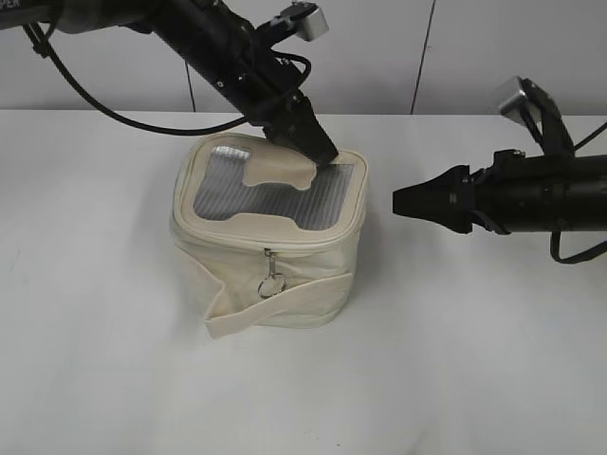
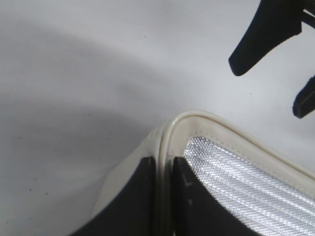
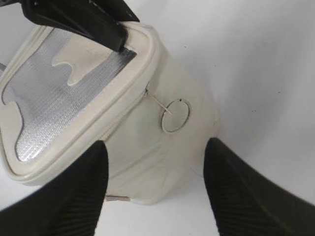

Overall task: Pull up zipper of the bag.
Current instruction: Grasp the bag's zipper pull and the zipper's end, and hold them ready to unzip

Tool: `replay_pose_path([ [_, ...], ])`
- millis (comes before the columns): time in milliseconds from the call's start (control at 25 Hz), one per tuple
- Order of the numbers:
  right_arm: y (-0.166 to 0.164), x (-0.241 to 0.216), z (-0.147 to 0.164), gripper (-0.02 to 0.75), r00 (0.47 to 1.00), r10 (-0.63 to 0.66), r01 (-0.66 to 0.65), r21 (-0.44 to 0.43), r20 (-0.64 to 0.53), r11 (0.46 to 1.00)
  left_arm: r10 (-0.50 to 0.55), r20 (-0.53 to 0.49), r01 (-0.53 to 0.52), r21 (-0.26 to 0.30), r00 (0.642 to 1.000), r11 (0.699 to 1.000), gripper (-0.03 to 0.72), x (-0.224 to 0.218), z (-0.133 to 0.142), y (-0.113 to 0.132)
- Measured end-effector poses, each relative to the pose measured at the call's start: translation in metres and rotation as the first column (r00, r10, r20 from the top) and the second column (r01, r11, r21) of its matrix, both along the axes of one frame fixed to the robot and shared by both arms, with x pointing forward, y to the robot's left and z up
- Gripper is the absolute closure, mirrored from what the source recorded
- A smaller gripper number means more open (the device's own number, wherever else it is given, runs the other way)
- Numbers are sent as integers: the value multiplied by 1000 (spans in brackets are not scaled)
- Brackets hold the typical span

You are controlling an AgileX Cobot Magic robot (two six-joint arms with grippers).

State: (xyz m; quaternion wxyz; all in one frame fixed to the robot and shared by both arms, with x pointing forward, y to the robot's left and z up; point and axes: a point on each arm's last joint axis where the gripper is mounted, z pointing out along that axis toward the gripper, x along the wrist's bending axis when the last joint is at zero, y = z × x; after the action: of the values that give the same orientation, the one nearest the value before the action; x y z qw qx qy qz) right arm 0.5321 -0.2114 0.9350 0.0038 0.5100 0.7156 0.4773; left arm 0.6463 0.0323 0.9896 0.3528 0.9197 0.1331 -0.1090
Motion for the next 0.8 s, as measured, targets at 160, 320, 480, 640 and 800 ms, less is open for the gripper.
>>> replay_pose_path([
  [160,0,1,-16,253,999,30,-30,-30,-18,999,-2,-2,2,2,1000,1000,643,0,0,0],
  [320,4,2,-32,254,998,59,-61,-51,-35,997,-2,-2,2,2,1000,1000,643,0,0,0],
  [480,24,-2,-37,255,989,147,-145,-121,8,982,-2,-3,2,1,1000,1000,645,0,0,0],
  [640,41,3,-40,256,983,180,-171,-218,24,961,-2,-3,2,1,1000,1000,646,0,0,0],
  [800,45,15,-40,268,986,160,-146,-257,37,955,0,-4,0,2,1000,1000,647,0,0,0],
])
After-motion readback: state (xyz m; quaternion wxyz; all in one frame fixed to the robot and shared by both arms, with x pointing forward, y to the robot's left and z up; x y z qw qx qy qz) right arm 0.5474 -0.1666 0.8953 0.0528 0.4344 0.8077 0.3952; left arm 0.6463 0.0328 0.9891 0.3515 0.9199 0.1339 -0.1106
